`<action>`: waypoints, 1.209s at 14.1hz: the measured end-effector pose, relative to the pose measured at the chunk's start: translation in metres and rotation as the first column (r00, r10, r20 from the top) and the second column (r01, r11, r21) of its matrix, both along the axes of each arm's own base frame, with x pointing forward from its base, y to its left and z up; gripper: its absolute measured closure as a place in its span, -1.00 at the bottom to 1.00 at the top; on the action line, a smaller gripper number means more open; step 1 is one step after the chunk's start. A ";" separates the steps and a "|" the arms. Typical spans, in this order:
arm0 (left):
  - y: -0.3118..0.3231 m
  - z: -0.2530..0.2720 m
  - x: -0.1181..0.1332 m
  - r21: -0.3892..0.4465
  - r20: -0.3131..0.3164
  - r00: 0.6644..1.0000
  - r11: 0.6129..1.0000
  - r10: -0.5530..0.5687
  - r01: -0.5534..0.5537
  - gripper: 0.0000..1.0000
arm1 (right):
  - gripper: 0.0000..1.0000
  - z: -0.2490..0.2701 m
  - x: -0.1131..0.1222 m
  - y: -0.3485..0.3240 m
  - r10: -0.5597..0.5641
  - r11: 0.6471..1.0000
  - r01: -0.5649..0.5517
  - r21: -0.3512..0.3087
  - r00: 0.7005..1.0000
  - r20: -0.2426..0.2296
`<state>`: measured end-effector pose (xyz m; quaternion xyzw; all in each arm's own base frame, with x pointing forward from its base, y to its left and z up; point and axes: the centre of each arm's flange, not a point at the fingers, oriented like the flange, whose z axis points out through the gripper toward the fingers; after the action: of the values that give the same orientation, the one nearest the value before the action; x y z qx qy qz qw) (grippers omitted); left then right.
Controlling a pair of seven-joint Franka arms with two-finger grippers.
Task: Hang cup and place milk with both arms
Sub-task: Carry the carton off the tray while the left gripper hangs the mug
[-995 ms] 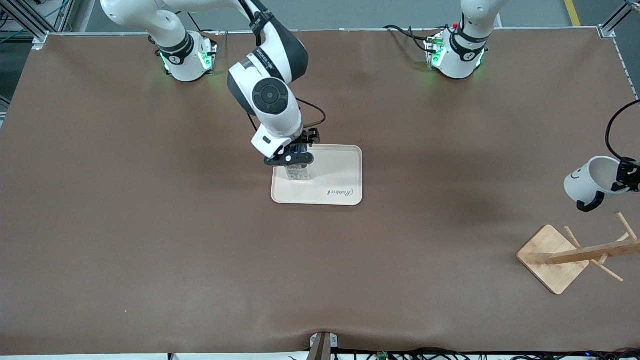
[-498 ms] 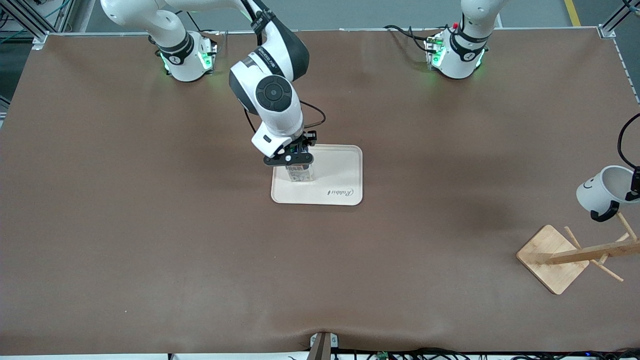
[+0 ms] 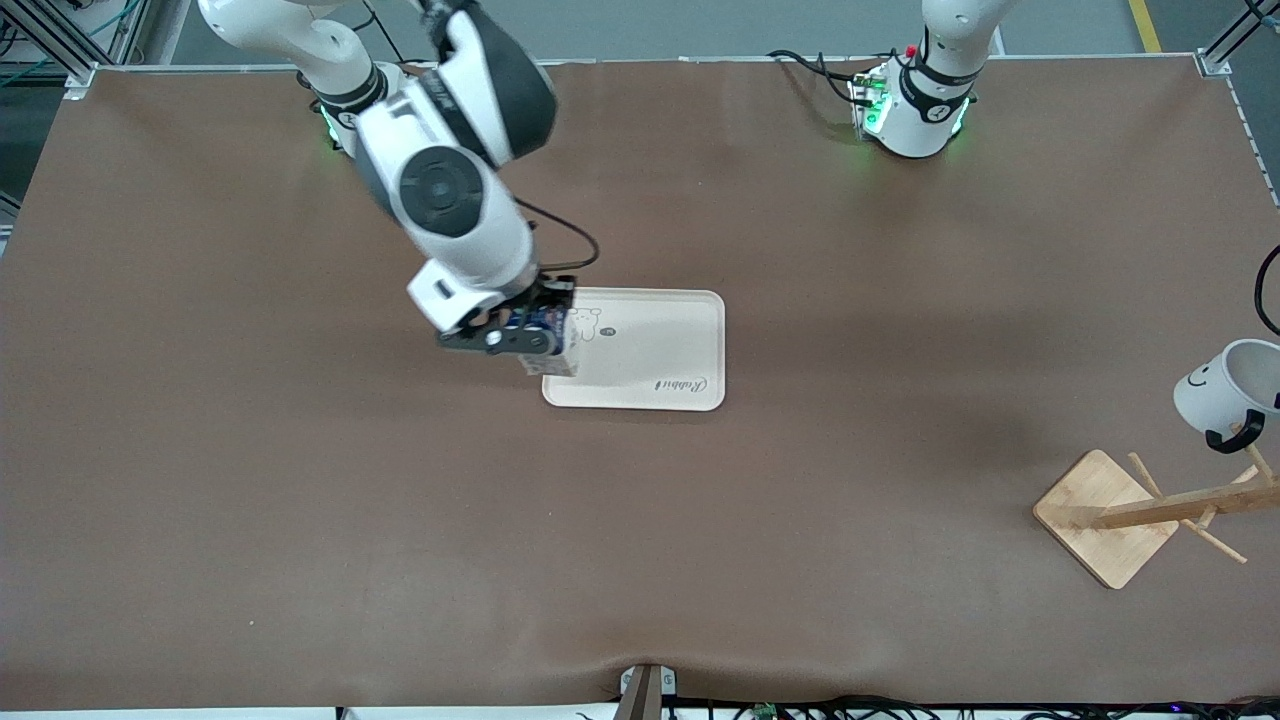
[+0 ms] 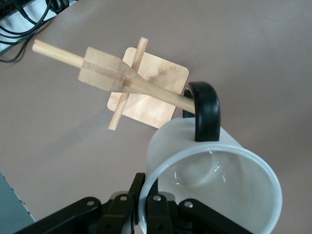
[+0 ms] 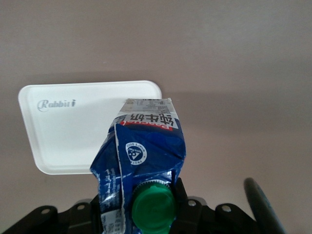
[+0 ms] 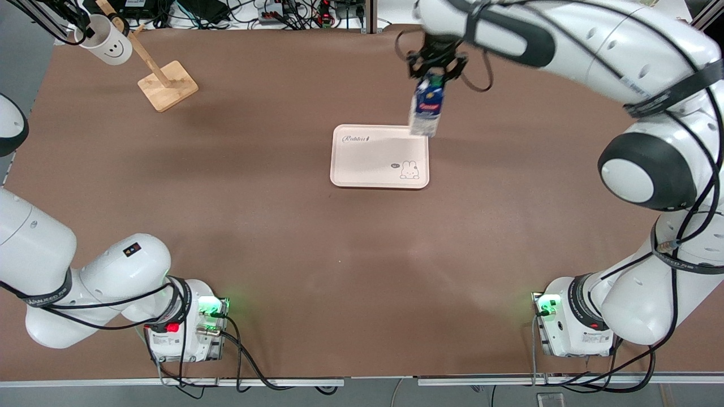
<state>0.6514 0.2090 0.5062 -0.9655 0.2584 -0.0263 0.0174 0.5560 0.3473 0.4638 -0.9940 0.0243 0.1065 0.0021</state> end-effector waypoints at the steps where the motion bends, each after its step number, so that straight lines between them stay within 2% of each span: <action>1: 0.003 0.000 0.001 0.000 0.004 1.000 1.000 0.003 -0.003 0.88 | 0.00 0.006 0.010 -0.023 0.021 1.000 -0.021 0.002 1.000 -0.023; 3: 0.009 -0.005 0.003 -0.003 0.013 1.000 1.000 0.011 -0.011 0.88 | 0.00 0.019 0.026 -0.071 0.043 0.999 -0.042 0.013 0.998 -0.056; 6: 0.011 -0.013 0.008 -0.010 0.022 0.999 1.000 0.024 -0.024 0.84 | 0.00 0.041 0.043 -0.135 -0.019 1.000 0.020 0.023 0.999 -0.046; 8: 0.008 -0.013 0.009 -0.016 0.024 0.997 0.997 0.072 -0.072 0.49 | 0.00 0.047 0.054 -0.179 -0.076 0.997 0.077 0.026 0.996 -0.044; 10: 0.000 -0.007 0.012 -0.034 0.034 0.990 0.991 0.133 -0.132 0.07 | 0.00 0.040 0.062 -0.226 -0.109 0.994 0.111 0.022 0.992 -0.061; 13: -0.026 0.002 0.012 -0.065 0.004 0.980 0.978 0.199 -0.199 -0.52 | 0.00 0.014 0.067 -0.309 -0.028 0.997 0.035 0.070 0.994 -0.101; 15: -0.050 0.016 0.008 -0.069 -0.028 0.968 0.966 0.248 -0.250 -0.93 | 0.00 -0.005 0.062 -0.357 -0.039 0.995 0.050 0.082 0.991 -0.131; 17: -0.073 0.036 0.000 -0.061 -0.047 0.951 0.950 0.304 -0.307 -1.00 | 0.00 -0.028 0.057 -0.396 -0.036 0.997 0.044 0.062 0.991 -0.128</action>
<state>0.6515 0.1357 0.5424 -0.9942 0.1050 -0.0142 -0.0163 0.6126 -0.0492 0.4359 -0.9840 0.0410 0.1700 0.0348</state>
